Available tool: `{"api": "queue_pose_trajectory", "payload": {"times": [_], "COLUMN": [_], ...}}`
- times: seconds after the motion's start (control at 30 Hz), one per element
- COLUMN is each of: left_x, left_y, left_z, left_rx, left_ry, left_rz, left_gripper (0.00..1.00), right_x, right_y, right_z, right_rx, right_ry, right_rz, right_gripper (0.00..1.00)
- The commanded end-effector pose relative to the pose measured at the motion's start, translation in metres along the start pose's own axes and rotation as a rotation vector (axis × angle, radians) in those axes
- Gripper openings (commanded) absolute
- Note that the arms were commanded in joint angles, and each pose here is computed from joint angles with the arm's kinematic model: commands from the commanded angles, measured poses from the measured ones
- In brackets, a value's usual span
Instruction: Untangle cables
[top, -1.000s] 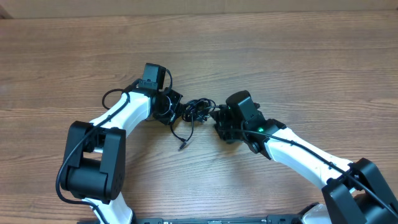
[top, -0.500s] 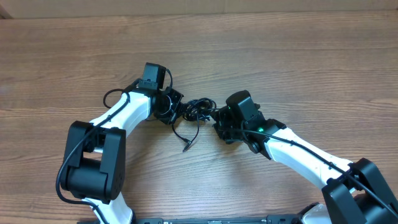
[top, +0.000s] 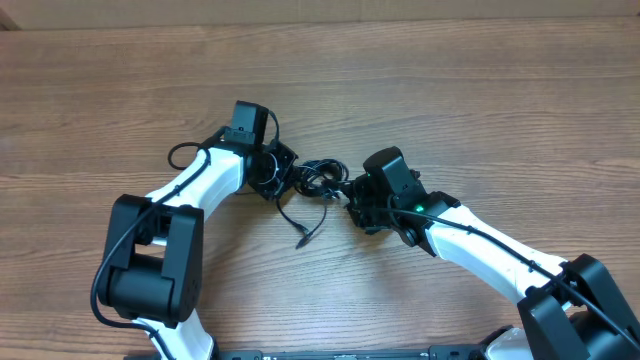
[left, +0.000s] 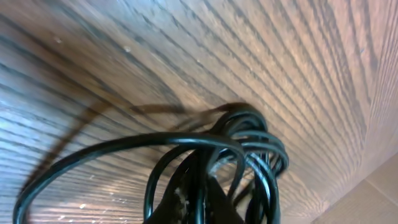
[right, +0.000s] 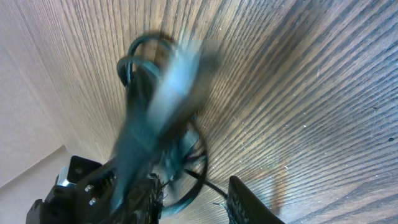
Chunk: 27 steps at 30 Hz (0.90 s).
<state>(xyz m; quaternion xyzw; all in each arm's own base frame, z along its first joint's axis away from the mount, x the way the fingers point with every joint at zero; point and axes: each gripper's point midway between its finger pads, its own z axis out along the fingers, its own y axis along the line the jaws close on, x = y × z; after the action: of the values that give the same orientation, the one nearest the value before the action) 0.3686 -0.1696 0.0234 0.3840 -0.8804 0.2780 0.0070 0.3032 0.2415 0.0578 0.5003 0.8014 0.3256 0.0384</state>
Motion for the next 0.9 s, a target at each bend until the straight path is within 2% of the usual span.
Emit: {"api": "queue_pose_trajectory", "payload": {"times": [0.0, 0.1, 0.2, 0.3, 0.4, 0.73, 0.87], "left_x": [0.008, 0.01, 0.013, 0.013, 0.013, 0.016, 0.021], "left_y": [-0.006, -0.005, -0.006, -0.008, -0.009, -0.006, -0.006], "left_z": [0.001, 0.003, 0.005, 0.005, 0.005, 0.006, 0.008], "left_rx": [0.0, -0.015, -0.021, -0.014, -0.01, -0.025, -0.028], "left_ry": [-0.008, -0.026, -0.029, -0.03, -0.028, -0.02, -0.013], "left_rz": [0.057, 0.071, 0.081, 0.156, 0.169, 0.171, 0.224], "left_gripper": [0.14, 0.19, 0.19, 0.14, 0.11, 0.11, 0.14], "right_x": [0.001, 0.001, 0.0, -0.013, -0.023, -0.02, -0.017], "right_y": [0.004, 0.004, 0.003, -0.001, -0.01, -0.02, -0.032], "right_z": [0.0, 0.0, 0.0, 0.0, -0.002, -0.002, -0.003], "right_rx": [-0.011, -0.011, -0.006, 0.008, 0.046, 0.087, 0.137], "right_ry": [-0.004, -0.004, -0.011, -0.086, -0.128, -0.107, -0.085], "right_rz": [0.0, 0.0, 0.0, -0.041, -0.042, -0.034, -0.026], "right_gripper": [0.33, 0.33, 0.33, 0.33, 0.33, 0.34, 0.36]}}
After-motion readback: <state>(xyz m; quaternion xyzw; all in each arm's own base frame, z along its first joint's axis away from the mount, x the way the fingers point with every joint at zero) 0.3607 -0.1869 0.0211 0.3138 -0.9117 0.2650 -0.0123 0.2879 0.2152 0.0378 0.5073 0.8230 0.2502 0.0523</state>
